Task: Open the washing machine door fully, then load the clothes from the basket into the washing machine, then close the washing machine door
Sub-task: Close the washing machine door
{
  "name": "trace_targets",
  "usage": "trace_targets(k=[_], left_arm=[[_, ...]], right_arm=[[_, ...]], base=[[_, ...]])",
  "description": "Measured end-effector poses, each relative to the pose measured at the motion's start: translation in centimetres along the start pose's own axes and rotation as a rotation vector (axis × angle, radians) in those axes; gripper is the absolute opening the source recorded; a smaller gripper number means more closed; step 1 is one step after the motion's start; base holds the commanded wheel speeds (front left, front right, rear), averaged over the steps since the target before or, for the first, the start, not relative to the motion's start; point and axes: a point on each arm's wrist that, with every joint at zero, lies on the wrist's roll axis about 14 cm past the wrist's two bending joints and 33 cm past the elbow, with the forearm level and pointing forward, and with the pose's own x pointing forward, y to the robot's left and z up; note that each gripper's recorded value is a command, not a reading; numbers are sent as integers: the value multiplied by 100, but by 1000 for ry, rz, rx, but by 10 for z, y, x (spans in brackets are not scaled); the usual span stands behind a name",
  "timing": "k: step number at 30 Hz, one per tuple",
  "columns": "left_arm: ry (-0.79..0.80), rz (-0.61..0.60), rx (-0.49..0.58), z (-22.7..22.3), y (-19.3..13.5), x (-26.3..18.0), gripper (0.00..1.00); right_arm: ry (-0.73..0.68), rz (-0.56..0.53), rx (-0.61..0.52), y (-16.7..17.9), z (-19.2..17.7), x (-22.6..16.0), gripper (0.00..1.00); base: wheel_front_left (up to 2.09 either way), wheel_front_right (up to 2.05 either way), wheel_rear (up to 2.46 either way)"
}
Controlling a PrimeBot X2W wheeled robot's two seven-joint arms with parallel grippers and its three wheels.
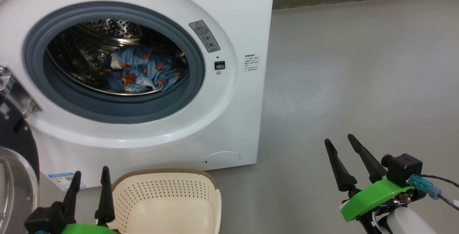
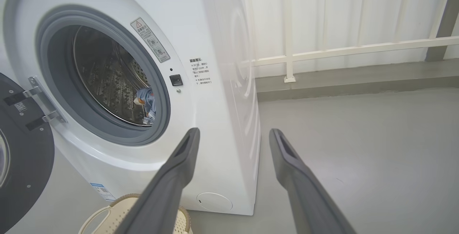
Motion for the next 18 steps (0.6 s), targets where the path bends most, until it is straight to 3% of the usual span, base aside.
trace_targets(k=[9,18], left_arm=[[-9,8,3,3,1,-2,100],[-16,7,4,6,1,-3,100]], right_arm=[[-6,2,-1,1,2,0,100],[-15,6,-1,3,5,-1,100]], base=[[-161,161,0],[-52,52,0]])
